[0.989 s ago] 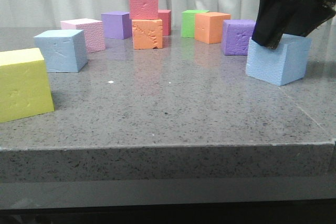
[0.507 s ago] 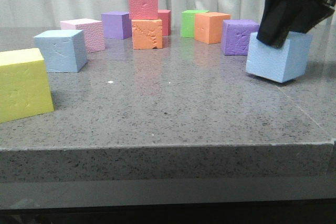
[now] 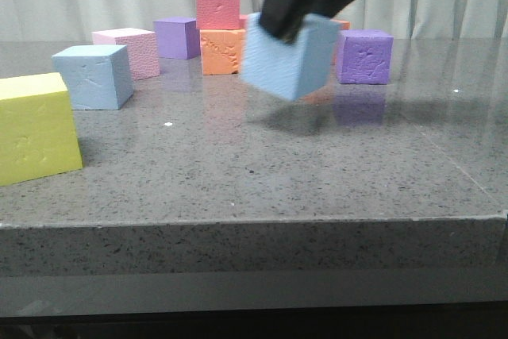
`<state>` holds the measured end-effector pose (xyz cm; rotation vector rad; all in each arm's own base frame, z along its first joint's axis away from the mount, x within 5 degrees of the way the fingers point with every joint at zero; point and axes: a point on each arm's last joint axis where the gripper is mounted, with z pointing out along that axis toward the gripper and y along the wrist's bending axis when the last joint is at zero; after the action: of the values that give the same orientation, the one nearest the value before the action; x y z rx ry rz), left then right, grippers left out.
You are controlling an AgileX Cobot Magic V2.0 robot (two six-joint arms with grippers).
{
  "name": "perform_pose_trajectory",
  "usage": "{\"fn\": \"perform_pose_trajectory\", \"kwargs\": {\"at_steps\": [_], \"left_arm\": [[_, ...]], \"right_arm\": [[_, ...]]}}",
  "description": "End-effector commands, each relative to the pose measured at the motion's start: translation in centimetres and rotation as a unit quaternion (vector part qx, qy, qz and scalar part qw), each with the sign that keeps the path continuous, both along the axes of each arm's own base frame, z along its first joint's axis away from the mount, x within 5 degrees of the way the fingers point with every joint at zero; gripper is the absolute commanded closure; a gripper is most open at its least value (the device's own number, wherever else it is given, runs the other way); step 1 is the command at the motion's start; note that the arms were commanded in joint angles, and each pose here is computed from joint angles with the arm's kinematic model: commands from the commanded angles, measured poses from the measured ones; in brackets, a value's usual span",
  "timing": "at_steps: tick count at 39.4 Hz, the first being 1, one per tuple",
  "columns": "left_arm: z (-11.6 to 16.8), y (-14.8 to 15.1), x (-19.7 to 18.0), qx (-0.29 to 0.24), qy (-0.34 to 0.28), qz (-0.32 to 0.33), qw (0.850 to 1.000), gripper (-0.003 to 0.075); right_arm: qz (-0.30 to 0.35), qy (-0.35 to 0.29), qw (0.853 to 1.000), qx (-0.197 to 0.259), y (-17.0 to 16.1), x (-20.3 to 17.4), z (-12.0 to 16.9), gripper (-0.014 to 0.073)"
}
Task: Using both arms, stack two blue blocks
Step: 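Carry the light-blue cube toward the table center and set it down, then open the right gripper and lift it away from the cube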
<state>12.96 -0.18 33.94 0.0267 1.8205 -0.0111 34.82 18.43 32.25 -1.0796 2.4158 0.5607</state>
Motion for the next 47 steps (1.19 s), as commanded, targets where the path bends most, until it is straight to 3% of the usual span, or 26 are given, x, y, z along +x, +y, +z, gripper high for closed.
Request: {"fn": "perform_pose_trajectory", "kwargs": {"at_steps": [1,14,17,22,24,30,34,37,39,47], "left_arm": [[1.7,0.0,0.2,-0.004,-0.053,0.003,0.999,0.0048],[1.7,0.0,0.2,-0.004,-0.053,0.003,0.999,0.0048],[1.7,0.0,0.2,-0.004,-0.053,0.003,0.999,0.0048],[1.7,0.0,0.2,-0.004,-0.053,0.003,0.999,0.0048],[1.7,0.0,0.2,-0.004,-0.053,0.003,0.999,0.0048],[1.7,0.0,0.2,-0.004,-0.053,0.003,0.999,0.0048],[1.7,0.0,0.2,-0.004,-0.053,0.003,0.999,0.0048],[1.7,0.0,0.2,-0.004,-0.053,0.003,0.999,0.0048],[1.7,0.0,0.2,-0.004,-0.053,0.003,0.999,0.0048],[1.7,0.0,0.2,-0.004,-0.053,0.003,0.999,0.0048]], "right_arm": [[0.015,-0.046,0.998,0.032,1.9,-0.7,2.0,0.0264],[0.034,-0.022,0.999,0.015,3.5,-0.5,-0.1,0.0253],[0.035,-0.021,0.999,0.015,3.5,-0.5,-0.1,0.0176],[0.036,-0.02,0.999,0.015,3.5,-0.6,0.0,-0.0024],[0.037,-0.023,0.999,0.015,3.5,-0.7,0.3,-0.0073],[0.044,-0.053,0.998,0.004,2.9,-1.1,3.0,-0.0048],[0.014,-0.059,0.998,0.001,2.3,-1.5,5.3,-0.0045],[-0.01,-0.057,0.998,0.006,1.9,-1.8,6.5,0.0007],[-0.023,-0.054,0.998,0.013,1.7,-2.2,7.3,0.0086],[-0.033,-0.06,0.997,0.023,1.2,-3.2,8.7,0.0476]]}}
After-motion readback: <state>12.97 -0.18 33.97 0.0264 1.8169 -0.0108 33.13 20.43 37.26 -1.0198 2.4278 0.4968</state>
